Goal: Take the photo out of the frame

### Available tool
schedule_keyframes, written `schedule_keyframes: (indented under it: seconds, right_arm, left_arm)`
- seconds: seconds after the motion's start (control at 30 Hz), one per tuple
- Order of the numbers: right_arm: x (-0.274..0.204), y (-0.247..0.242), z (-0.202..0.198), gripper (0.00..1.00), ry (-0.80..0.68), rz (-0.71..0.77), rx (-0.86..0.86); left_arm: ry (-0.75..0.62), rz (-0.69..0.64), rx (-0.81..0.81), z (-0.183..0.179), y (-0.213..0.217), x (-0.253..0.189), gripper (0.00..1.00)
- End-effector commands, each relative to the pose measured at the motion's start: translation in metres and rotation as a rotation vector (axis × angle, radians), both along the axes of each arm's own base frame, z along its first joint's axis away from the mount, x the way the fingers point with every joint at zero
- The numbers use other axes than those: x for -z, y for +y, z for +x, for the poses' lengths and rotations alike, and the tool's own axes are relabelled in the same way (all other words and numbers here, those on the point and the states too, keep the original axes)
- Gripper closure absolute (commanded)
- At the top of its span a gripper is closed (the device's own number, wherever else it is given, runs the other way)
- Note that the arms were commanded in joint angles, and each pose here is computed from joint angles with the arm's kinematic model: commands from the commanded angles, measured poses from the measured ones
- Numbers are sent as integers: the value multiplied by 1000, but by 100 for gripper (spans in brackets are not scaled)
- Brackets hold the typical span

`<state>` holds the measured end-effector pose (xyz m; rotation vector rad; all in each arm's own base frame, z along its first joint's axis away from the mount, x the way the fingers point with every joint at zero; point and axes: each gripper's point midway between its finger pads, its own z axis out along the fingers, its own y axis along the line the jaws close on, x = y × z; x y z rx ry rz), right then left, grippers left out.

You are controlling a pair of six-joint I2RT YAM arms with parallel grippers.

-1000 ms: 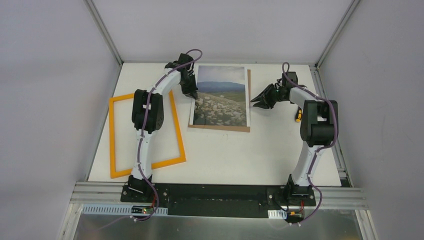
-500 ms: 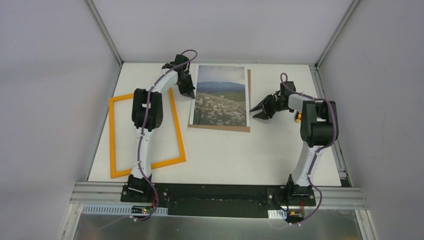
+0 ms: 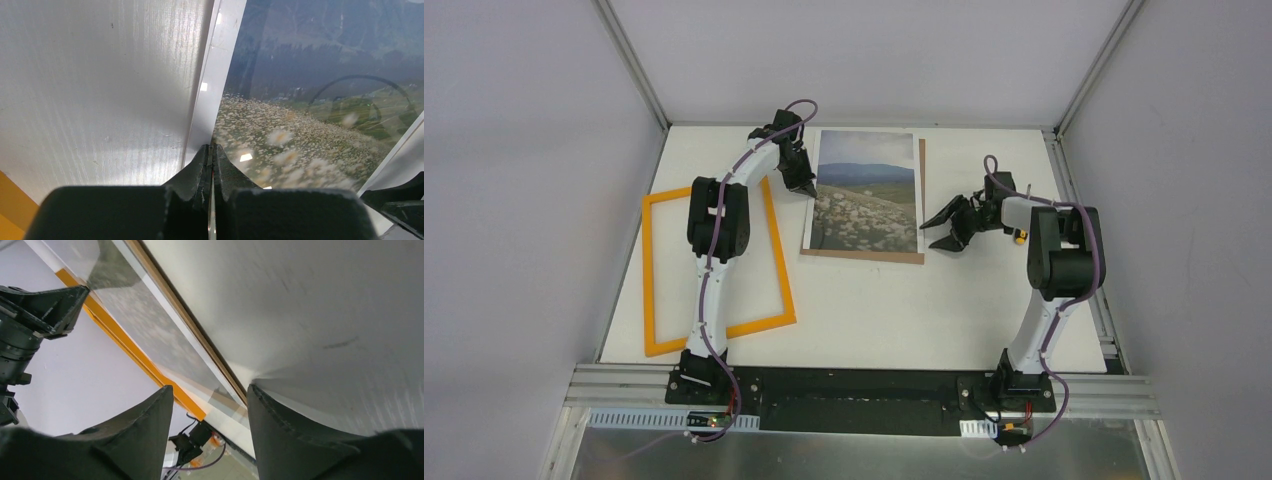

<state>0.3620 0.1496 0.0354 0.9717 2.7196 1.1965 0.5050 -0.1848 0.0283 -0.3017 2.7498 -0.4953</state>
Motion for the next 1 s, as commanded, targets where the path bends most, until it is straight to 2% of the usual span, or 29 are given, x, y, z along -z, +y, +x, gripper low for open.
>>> schedule_keyframes:
  seconds: [0.0,0.1,0.17,0.5,0.97]
  right_arm:
    - [-27,-7,56,40,-161,-32,89]
    - [-21,-6,79,41,-154,-15,132]
    - [-17,-2,75,42,-147,-11,125]
    - [-6,3,-10,42,-66,-41,37]
    - [1,9,-75,41,-23,-84,-33]
  left_arm:
    - [116,39,-11,-25,9,29,100]
    - [125,27,-15,-26,7,30,100]
    - [127,19,-18,-26,6,29,100]
    - [132,15,-27,-28,6,27,100]
    - [142,9,-37,-28,5,31,100]
